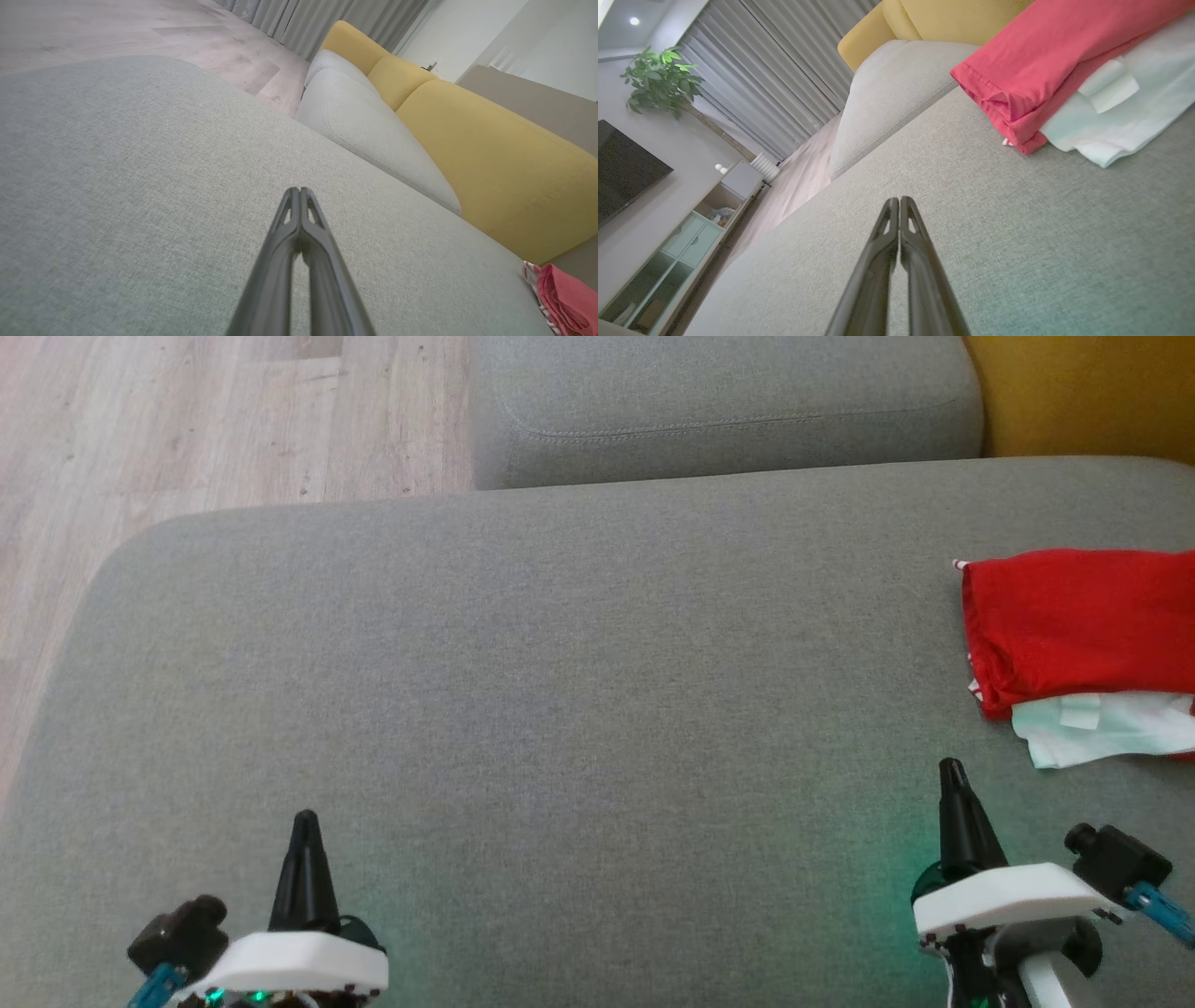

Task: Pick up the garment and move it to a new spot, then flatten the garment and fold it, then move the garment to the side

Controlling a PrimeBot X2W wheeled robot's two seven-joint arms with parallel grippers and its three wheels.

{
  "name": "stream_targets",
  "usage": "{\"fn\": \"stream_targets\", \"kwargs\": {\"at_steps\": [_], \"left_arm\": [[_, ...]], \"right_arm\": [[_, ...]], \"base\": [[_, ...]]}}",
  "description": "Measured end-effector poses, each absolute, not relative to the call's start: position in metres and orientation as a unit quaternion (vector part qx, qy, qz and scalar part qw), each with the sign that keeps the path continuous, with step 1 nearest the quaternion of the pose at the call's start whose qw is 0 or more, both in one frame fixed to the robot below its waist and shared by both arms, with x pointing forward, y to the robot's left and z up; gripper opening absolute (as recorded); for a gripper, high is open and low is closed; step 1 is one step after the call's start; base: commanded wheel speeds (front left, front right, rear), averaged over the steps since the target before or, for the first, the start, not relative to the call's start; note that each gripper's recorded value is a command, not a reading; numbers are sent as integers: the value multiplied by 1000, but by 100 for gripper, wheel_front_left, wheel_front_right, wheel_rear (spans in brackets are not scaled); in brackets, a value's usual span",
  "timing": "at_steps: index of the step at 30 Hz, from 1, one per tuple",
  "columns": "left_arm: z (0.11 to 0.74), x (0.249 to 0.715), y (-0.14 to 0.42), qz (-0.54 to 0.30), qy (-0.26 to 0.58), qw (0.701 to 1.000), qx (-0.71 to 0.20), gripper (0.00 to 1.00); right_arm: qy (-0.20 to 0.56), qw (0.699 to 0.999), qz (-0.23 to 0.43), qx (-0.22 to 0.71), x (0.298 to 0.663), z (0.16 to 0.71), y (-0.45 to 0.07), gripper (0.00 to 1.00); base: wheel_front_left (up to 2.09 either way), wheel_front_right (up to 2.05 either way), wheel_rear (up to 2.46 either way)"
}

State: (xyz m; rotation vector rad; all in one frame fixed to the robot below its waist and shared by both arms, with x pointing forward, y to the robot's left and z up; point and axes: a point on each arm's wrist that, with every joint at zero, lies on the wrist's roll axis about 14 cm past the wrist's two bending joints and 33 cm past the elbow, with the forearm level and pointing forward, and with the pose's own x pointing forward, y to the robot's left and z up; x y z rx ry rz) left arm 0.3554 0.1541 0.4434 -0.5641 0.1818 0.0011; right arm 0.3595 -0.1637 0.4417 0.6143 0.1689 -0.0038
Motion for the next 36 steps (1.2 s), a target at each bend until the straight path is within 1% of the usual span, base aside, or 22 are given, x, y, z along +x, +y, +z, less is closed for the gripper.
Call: {"fn": "stream_targets", "kwargs": {"at_steps": [11, 36], "left_arm": [[446, 359, 161, 15, 88, 938, -334, 0], [447, 361, 169, 34, 94, 882, -461, 0]], "right_arm": [[84, 931, -15, 355, 361, 443, -169, 0], [75, 875, -43, 476, 365, 449, -183, 0]], "base": [[0, 0, 0], [0, 0, 0]]}}
